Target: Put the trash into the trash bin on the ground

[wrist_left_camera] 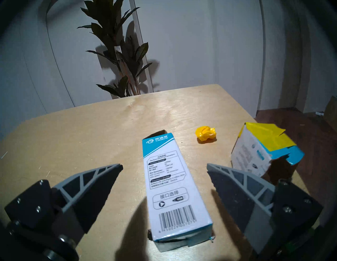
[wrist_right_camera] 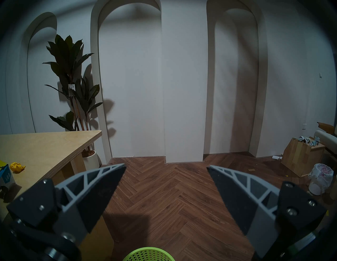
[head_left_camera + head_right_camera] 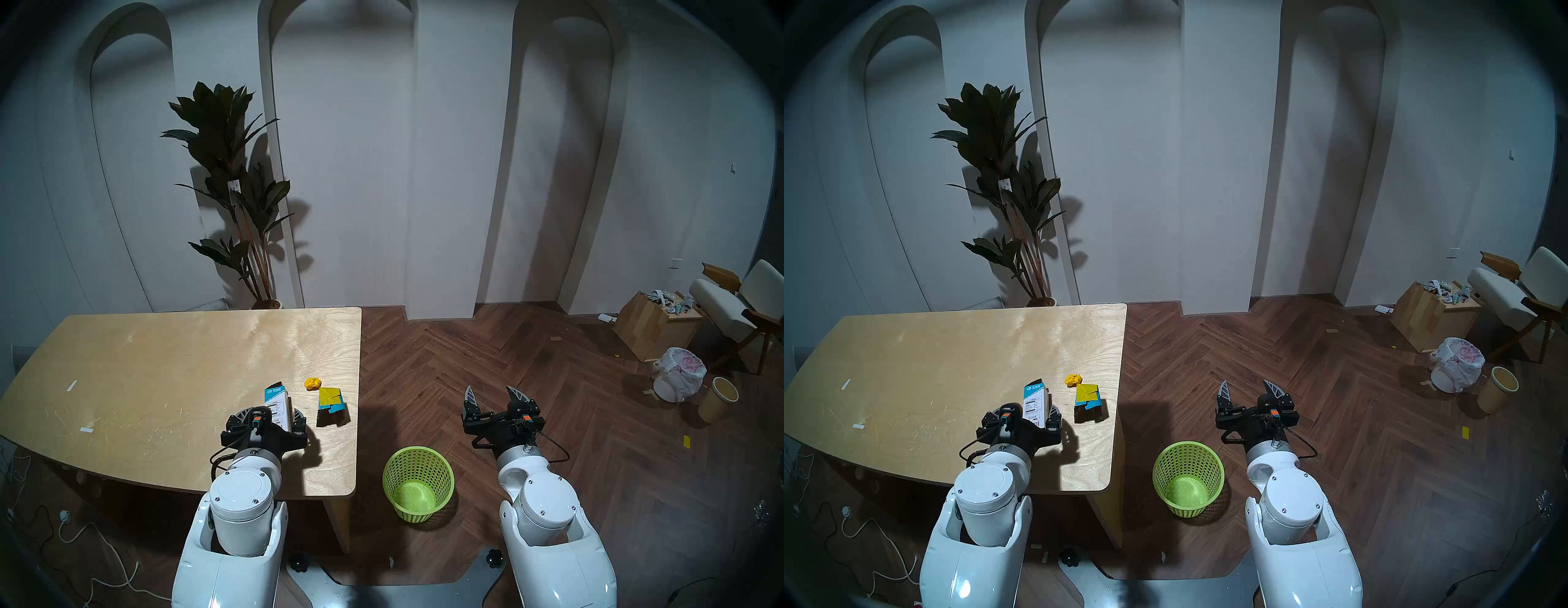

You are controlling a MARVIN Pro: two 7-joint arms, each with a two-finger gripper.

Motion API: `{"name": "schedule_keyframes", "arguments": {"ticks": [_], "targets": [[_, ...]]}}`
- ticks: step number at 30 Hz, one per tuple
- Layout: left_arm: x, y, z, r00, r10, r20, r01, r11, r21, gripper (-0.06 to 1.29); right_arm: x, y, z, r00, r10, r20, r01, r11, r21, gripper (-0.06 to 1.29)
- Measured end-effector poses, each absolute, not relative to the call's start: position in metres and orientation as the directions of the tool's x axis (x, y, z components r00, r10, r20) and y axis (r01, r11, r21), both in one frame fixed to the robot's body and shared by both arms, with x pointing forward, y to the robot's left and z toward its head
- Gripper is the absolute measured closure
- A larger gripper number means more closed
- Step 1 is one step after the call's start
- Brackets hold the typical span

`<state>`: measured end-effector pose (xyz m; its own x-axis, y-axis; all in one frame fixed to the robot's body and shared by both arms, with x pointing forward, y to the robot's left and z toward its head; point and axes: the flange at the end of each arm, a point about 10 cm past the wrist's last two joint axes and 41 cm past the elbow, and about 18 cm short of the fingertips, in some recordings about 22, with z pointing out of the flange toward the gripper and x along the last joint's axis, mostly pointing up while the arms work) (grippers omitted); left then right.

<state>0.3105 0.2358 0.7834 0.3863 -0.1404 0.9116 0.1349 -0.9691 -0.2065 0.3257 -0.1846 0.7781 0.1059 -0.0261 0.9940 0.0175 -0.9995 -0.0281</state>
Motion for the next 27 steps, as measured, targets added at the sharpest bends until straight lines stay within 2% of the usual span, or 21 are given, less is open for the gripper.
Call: {"name": "schedule_keyframes", "arguments": {"ticks": [10,27], "targets": [[0.320,0.232,0.789,0.359,-0.158,0.920,0.141,-0.965,-0.221,-0.02,0.326,-0.215,0.779,0.106,-0.012,0.994,-0.079,-0.997,-0.004,0.00],[0.325,0.239,0.776,0.387,-0.160,0.908,0.166,-0.957,-0.239,-0.02,0.325,-0.231,0.783,0.129,0.030,0.991,-0.132,-0.990,0.047,0.00]]}}
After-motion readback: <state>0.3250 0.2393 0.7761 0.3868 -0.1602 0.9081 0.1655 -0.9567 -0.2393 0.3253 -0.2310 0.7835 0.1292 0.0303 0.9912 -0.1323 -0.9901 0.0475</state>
